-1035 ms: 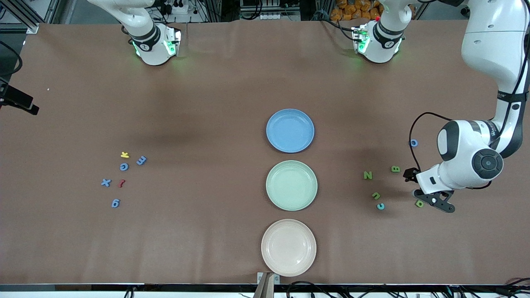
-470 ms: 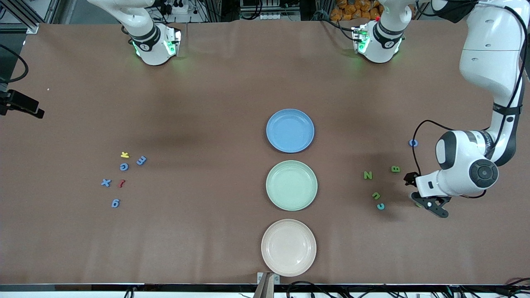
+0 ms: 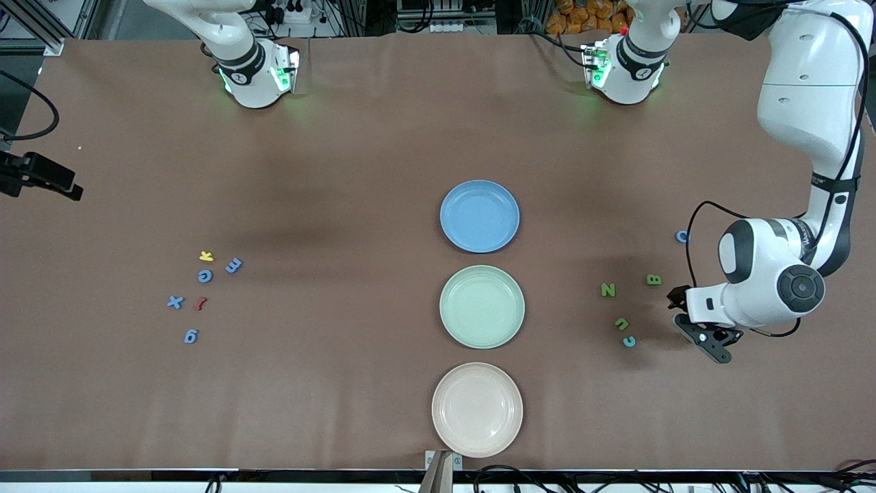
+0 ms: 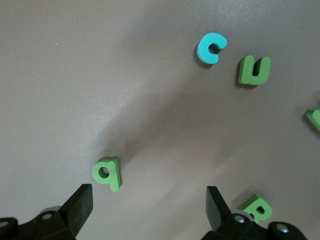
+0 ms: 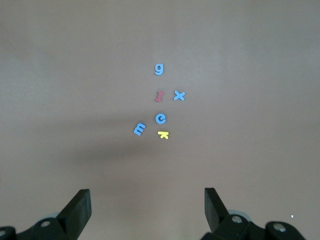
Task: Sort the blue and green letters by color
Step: 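Lower the open left gripper onto the green q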
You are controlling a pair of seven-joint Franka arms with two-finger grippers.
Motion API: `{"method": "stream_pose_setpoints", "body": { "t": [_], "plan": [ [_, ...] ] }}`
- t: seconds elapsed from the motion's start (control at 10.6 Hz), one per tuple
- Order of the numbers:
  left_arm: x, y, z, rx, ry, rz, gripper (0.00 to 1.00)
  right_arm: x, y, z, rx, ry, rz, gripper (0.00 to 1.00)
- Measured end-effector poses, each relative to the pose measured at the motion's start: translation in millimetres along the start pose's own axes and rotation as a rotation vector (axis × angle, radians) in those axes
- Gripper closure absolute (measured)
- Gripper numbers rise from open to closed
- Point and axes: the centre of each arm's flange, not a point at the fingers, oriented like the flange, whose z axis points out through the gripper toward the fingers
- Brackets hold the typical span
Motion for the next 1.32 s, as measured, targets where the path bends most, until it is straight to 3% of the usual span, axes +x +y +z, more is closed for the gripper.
{"method": "stream_pose_setpoints", "body": {
  "t": [0.66,1.32],
  "plan": [
    [-12,-21,38,0.060,0.065,0.052,0.00,6,-2,7,-0.001,-0.003,-0.003,0.00],
    [-12,-26,46,0.046,0.083,0.034,0.00,6,-2,7,-0.001,0.001,-0.003,0.00]
  ]
}}
